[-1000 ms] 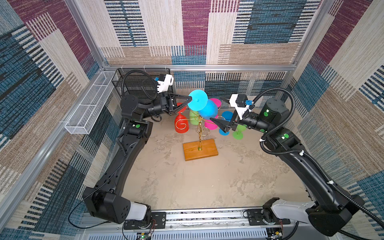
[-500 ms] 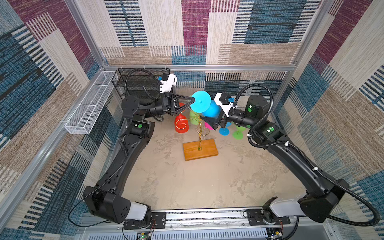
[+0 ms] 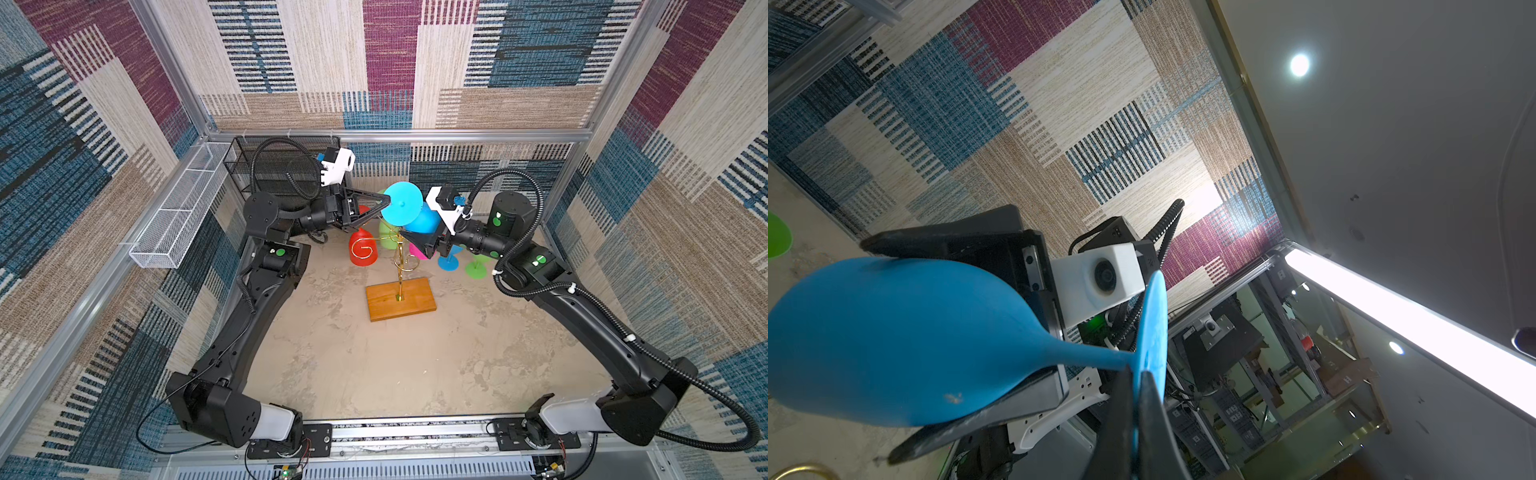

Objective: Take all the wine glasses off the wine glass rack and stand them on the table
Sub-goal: 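Close the right gripper around the blue glass's stem while the left gripper holds the foot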

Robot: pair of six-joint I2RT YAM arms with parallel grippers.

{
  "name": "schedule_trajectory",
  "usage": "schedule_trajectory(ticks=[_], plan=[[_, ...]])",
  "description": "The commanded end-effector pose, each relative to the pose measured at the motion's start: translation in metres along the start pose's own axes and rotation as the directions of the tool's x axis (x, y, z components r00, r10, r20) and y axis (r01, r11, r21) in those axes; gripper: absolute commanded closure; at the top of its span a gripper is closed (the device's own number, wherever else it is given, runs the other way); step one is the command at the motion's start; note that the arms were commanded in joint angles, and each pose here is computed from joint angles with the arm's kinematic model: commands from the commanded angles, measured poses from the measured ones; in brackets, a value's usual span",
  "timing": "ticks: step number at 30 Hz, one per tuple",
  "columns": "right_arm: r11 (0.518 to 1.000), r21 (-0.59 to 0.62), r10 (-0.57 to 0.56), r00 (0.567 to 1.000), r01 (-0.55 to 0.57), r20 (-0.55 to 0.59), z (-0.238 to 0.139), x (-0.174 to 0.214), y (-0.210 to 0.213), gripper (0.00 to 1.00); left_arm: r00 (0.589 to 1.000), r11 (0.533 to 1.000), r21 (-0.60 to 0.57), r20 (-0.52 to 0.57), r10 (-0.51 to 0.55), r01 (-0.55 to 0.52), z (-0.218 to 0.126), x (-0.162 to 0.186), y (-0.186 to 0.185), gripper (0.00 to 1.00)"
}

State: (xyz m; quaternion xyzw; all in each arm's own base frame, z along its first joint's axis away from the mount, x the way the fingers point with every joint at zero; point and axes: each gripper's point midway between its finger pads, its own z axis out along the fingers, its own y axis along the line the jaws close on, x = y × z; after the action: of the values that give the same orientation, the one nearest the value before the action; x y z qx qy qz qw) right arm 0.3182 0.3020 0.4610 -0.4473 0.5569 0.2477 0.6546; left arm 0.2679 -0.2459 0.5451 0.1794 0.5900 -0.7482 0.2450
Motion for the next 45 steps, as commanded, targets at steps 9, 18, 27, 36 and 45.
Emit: schedule_trajectory(ticks=[9, 18, 27, 36, 45], plan=[[1.0, 0.006, 0.016, 0.999, -0.017, 0.038, -0.008, -0.015, 0.001, 0.24, 0.997, 0.997, 0.023, 0.001, 0.072, -0.072, -0.001, 0.002, -0.009, 0.9], [0.996, 0.019, 0.092, 0.995, -0.092, 0.028, -0.019, -0.022, 0.001, 0.38, 0.994, 0.994, 0.024, 0.026, 0.103, -0.103, 0.0, -0.005, -0.003, 0.78], [0.949, 0.077, 0.311, 0.947, -0.305, -0.083, -0.038, -0.017, -0.001, 0.46, 0.951, 0.953, -0.091, 0.094, 0.296, -0.287, -0.002, -0.023, 0.03, 0.7], [0.883, 0.09, 0.469, 0.866, -0.461, -0.174, -0.054, -0.01, 0.012, 0.51, 0.754, 0.779, -0.28, 0.215, 0.621, -0.561, -0.018, -0.044, 0.054, 0.66], [0.844, 0.061, 0.529, 0.81, -0.533, -0.254, -0.052, 0.005, 0.026, 0.54, 0.259, 0.259, -0.304, 0.042, 0.965, -0.917, -0.02, -0.02, 0.052, 0.67]])
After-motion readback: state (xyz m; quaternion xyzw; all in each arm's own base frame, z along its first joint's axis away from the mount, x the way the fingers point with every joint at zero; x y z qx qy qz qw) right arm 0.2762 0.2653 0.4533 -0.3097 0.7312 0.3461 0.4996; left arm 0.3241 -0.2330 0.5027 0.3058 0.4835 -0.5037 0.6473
